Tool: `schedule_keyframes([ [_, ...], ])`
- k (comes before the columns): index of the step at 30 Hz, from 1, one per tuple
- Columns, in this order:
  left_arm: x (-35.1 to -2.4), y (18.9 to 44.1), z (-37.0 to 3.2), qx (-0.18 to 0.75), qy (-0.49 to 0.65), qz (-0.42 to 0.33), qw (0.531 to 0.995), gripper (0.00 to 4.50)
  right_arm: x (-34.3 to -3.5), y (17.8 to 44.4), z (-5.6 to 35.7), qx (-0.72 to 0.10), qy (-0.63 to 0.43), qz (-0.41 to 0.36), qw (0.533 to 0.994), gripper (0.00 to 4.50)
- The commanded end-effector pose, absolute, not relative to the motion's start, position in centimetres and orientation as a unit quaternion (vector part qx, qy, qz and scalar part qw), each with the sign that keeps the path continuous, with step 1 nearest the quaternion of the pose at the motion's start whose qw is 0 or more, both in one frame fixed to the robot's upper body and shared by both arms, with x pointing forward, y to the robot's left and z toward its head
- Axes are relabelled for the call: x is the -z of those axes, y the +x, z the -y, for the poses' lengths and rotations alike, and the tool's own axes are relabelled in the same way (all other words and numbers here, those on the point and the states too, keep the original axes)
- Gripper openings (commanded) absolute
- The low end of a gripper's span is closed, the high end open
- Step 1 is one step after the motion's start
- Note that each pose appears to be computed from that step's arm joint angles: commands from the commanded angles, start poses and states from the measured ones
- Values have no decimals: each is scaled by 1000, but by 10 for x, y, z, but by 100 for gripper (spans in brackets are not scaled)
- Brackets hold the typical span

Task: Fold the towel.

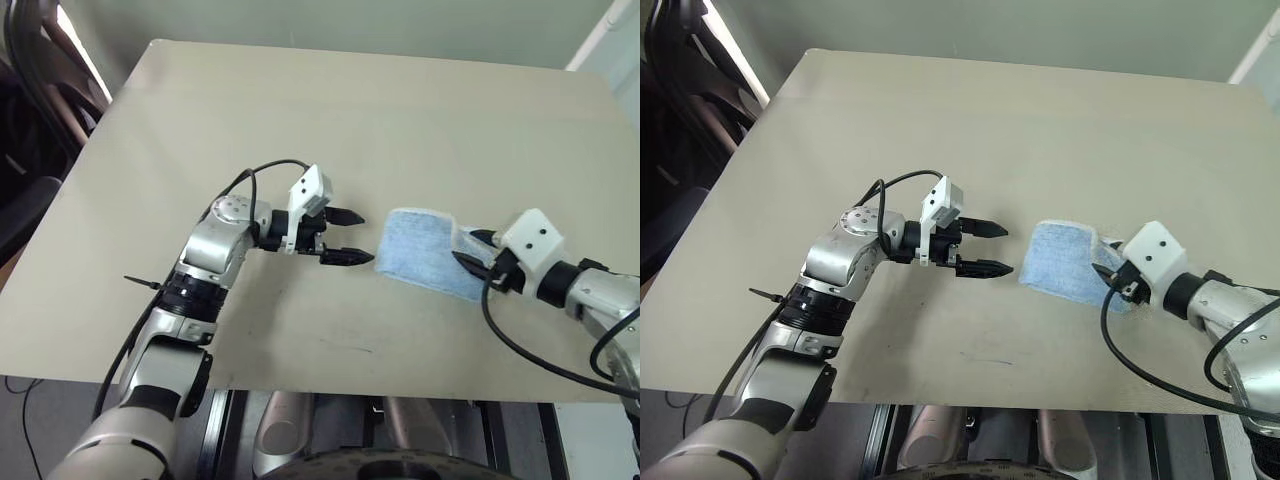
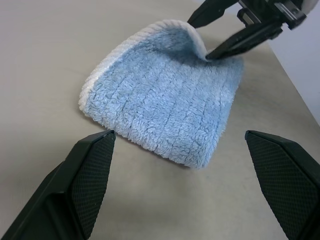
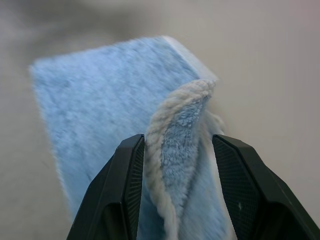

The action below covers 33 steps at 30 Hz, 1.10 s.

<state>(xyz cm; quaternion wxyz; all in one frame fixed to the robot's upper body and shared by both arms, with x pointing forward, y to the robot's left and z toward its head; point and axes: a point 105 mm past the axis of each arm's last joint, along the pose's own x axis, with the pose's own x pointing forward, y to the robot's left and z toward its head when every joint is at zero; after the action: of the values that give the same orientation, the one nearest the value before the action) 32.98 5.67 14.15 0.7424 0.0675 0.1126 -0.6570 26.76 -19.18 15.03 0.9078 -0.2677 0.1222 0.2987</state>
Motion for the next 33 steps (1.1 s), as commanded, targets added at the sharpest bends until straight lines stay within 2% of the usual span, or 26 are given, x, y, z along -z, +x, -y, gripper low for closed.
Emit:
schedule_keyframes([
  [1, -147, 330, -54, 662, 76, -98, 739, 450, -166, 267, 203, -267, -282, -106, 915, 227],
  [7, -148, 330, -52, 664, 77, -94, 738, 450, -170, 275, 230, -198, -288, -118, 929, 227],
  [14, -155, 332, -51, 664, 71, -55, 742, 450, -191, 276, 230, -192, -210, -72, 956, 227],
  [17, -168, 335, -49, 661, 57, -4, 748, 450, -197, 278, 229, -191, -181, -55, 963, 283],
  [20, -178, 340, -47, 650, 32, 13, 759, 450, -196, 273, 213, -242, -126, -69, 960, 384],
  [22, -184, 339, -44, 655, 18, 28, 754, 450, -196, 273, 207, -250, -127, -67, 958, 446],
  [23, -187, 338, -43, 658, 12, 35, 752, 450, -196, 274, 205, -250, -128, -65, 957, 446],
  [26, -191, 331, -40, 680, 4, 46, 731, 392, -194, 276, 193, -270, -110, -62, 955, 400],
  [30, -187, 331, -36, 681, 14, 50, 730, 241, -194, 280, 186, -273, -84, -49, 957, 250],
  [33, -184, 324, -29, 704, 19, 54, 708, 140, -195, 283, 179, -282, -66, -36, 956, 149],
])
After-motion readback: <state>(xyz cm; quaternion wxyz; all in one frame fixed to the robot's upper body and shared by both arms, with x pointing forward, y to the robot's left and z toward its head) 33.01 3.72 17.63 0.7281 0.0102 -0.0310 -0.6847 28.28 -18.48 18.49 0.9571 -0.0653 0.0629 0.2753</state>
